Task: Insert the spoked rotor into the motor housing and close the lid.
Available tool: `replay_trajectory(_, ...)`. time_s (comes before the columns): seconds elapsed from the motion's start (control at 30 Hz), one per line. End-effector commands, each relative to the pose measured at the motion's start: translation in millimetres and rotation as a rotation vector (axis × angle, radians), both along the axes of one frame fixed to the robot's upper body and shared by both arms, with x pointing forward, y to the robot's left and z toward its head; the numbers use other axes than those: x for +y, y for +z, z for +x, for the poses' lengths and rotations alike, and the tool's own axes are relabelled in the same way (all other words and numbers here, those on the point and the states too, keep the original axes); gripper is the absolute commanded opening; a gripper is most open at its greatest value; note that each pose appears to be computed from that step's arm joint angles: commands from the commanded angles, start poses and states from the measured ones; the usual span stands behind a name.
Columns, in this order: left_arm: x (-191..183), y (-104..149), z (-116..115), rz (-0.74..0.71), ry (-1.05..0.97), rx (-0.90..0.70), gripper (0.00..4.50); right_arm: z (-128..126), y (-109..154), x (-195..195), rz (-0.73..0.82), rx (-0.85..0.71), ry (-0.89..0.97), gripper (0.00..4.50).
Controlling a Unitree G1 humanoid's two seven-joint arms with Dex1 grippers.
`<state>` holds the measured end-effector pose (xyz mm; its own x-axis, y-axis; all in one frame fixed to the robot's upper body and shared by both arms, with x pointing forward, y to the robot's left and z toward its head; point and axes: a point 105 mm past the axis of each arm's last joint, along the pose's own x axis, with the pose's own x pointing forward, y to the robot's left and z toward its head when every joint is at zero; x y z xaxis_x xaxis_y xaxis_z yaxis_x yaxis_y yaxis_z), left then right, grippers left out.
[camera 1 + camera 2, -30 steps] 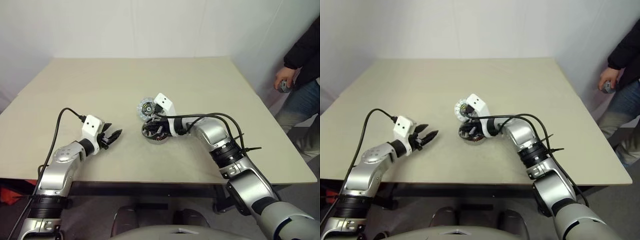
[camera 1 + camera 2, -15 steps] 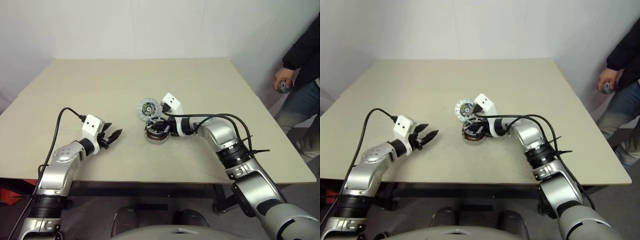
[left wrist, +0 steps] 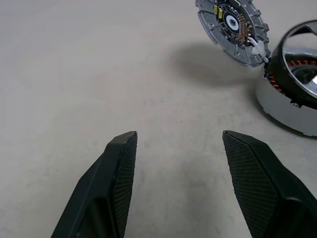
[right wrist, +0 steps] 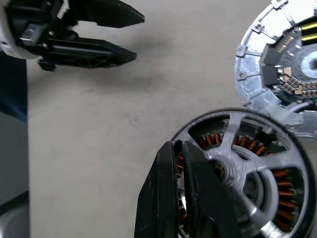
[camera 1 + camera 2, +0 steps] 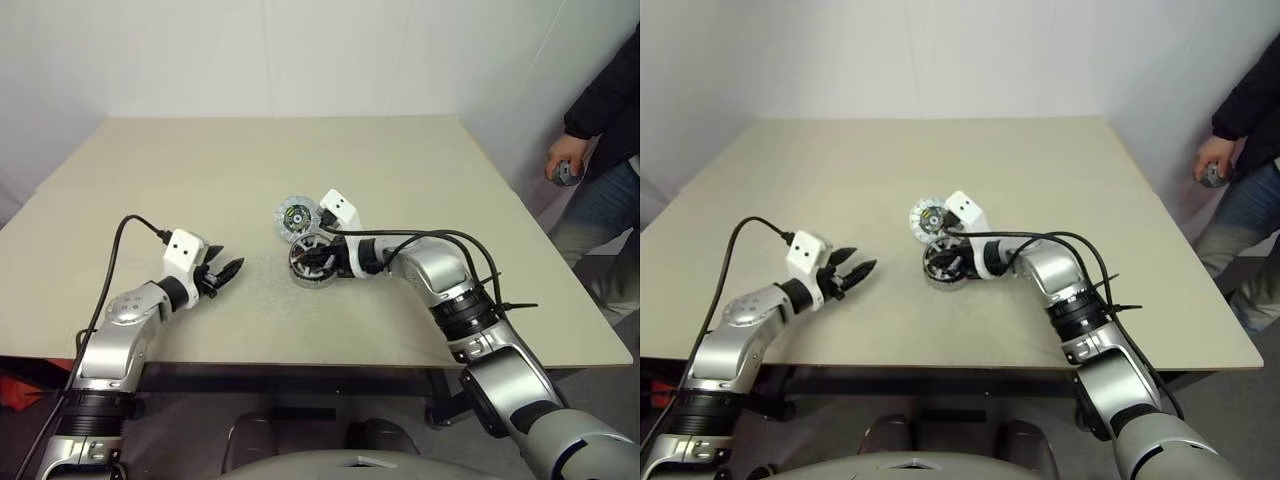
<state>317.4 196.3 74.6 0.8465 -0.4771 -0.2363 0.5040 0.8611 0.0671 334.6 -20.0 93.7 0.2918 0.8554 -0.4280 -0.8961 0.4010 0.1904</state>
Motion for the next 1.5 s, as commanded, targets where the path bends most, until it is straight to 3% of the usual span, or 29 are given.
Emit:
replay_trajectory(0.03, 5.6, 13.0, 1.8, 0.007, 0.011, -0.053, 2.89, 0.9, 27.3, 4.2, 0.071, -0.055, 0.017, 0.24)
replay_trajectory(0.3, 3.9, 11.8, 2.6, 0.003, 0.009, -0.051, 2.89, 5.8, 37.2, 3.6, 0.103, -0.058, -0.005, 0.24)
replay_trajectory(0.47, 2.9, 12.2, 3.7, 0.003, 0.007, -0.053, 2.89, 21.2, 37.0, -7.5, 0.073, -0.152, -0.061, 0.24)
replay_trajectory(0.67, -0.3, 14.4, 5.8, 0.001, -0.002, -0.06, 2.89, 28.1, 13.0, -10.5, 0.017, -0.136, -0.093, 0.24)
replay_trajectory(0.83, -1.0, 16.9, 5.9, 0.004, -0.004, -0.068, 2.89, 24.3, -27.0, -14.7, -0.05, -0.076, -0.113, 0.24)
replay_trajectory(0.93, 1.5, 17.1, 5.3, 0.008, 0.001, -0.069, 2.89, 26.1, -34.2, -17.8, -0.069, -0.09, -0.127, 0.24)
replay_trajectory(1.03, 2.7, 17.3, 5.2, 0.01, 0.005, -0.069, 2.89, 31.3, -23.5, -17.5, -0.032, -0.124, -0.134, 0.24)
replay_trajectory(1.17, 1.7, 17.7, 5.8, 0.008, 0.004, -0.071, 2.89, 36.1, 26.0, -11.7, 0.129, -0.23, -0.091, 0.24)
replay_trajectory(1.3, -1.0, 19.1, 7.1, 0.004, -0.002, -0.076, 2.89, 28.7, 63.0, -9.0, 0.167, -0.326, 0.029, 0.24)
replay_trajectory(1.4, -4.2, 22.4, 9.9, 0.001, -0.011, -0.086, 2.89, 14.3, 67.5, -12.1, 0.061, -0.449, 0.215, 0.24)
replay_trajectory(1.5, -5.2, 24.2, 12.6, 0.0, -0.012, -0.092, 2.89, -6.3, 45.9, -26.8, -0.149, -0.541, 0.484, 0.24)
